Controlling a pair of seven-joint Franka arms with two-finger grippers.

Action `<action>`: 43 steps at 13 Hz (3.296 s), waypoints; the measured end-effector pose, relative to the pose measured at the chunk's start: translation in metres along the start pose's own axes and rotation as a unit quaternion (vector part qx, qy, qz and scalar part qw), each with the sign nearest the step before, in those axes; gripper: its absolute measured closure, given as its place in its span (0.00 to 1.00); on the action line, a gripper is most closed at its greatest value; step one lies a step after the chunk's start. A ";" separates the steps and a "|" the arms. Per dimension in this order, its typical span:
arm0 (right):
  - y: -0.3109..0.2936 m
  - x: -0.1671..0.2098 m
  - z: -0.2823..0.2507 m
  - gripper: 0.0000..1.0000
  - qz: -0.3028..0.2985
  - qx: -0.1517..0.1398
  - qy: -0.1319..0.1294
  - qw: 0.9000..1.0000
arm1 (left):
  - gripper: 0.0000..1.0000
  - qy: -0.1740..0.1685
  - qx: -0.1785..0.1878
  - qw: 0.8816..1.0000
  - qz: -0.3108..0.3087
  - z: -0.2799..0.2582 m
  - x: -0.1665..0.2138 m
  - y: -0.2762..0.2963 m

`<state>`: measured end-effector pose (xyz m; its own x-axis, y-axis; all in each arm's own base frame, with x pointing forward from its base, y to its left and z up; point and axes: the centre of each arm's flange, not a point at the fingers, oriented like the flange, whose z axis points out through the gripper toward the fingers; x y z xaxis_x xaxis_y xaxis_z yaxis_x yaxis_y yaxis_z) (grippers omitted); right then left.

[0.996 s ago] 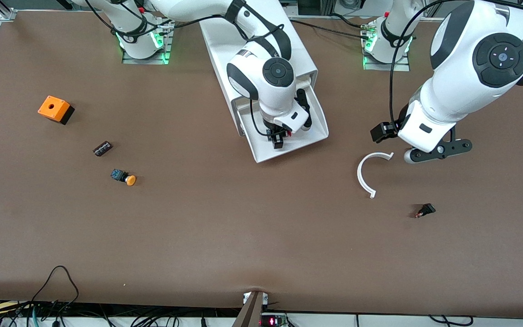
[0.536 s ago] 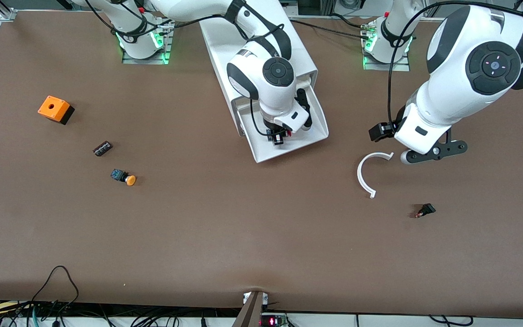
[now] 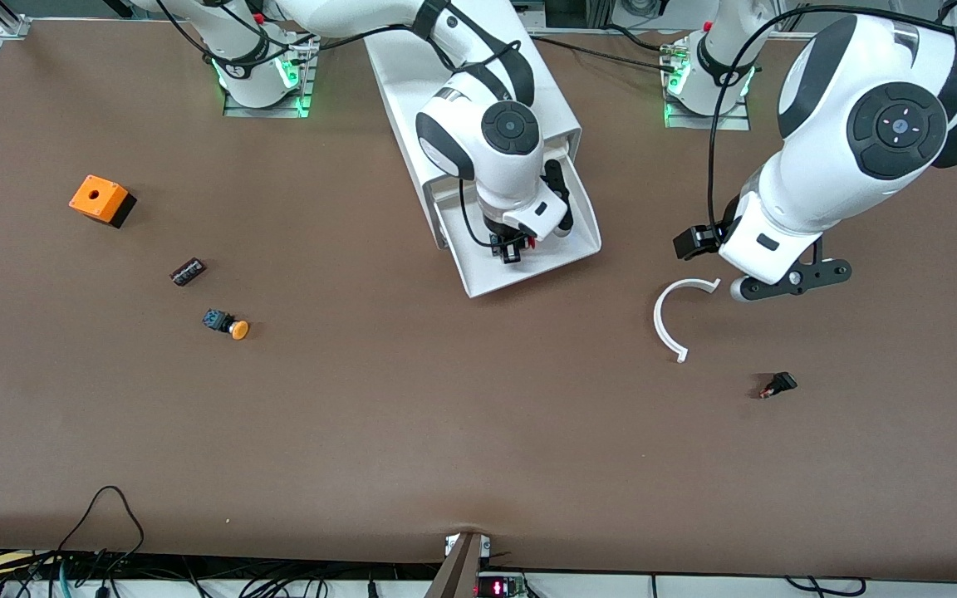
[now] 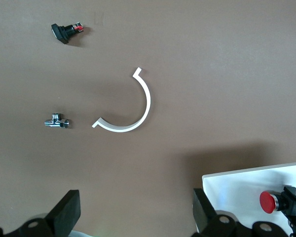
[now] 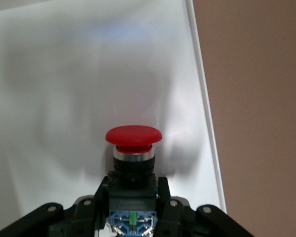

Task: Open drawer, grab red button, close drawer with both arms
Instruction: 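Lift the red button out with the right gripper while the left gripper releases, then push the drawer shut with the left gripper while the right gripper lowers the button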

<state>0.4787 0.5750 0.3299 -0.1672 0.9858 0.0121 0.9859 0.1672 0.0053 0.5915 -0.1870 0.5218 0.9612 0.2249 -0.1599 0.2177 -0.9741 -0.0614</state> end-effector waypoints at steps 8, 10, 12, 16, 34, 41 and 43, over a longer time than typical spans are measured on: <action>0.045 -0.073 -0.096 0.59 0.079 -0.058 -0.005 0.995 | 0.00 -0.028 0.013 0.999 0.015 0.067 0.023 0.024; 0.070 -0.115 -0.095 0.59 0.113 -0.065 -0.021 0.991 | 0.00 -0.017 0.004 1.000 0.025 0.086 0.033 0.036; 0.089 -0.156 -0.087 0.59 0.144 -0.066 -0.039 0.987 | 0.00 -0.008 -0.006 0.999 0.038 0.110 0.040 0.057; 0.123 -0.244 -0.073 0.59 0.209 -0.059 -0.054 0.975 | 0.00 0.010 -0.031 0.999 0.030 0.173 0.041 0.118; 0.112 -0.396 0.068 0.59 0.470 -0.002 -0.031 0.882 | 0.00 -0.103 -0.049 0.993 -0.005 0.235 -0.051 0.212; 0.074 -0.408 0.089 0.59 0.476 0.012 -0.037 0.879 | 0.00 -0.162 -0.035 0.986 0.018 0.244 -0.089 0.227; 0.062 -0.410 0.105 0.59 0.477 0.009 -0.036 0.878 | 0.00 -0.176 -0.038 0.984 0.017 0.246 -0.094 0.229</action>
<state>0.6091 0.1821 0.2202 0.7348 0.6756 -0.0604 0.6773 -0.7356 0.0106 0.5092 -0.4251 0.2799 0.8528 0.1744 -0.4922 0.2117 -0.9771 0.0205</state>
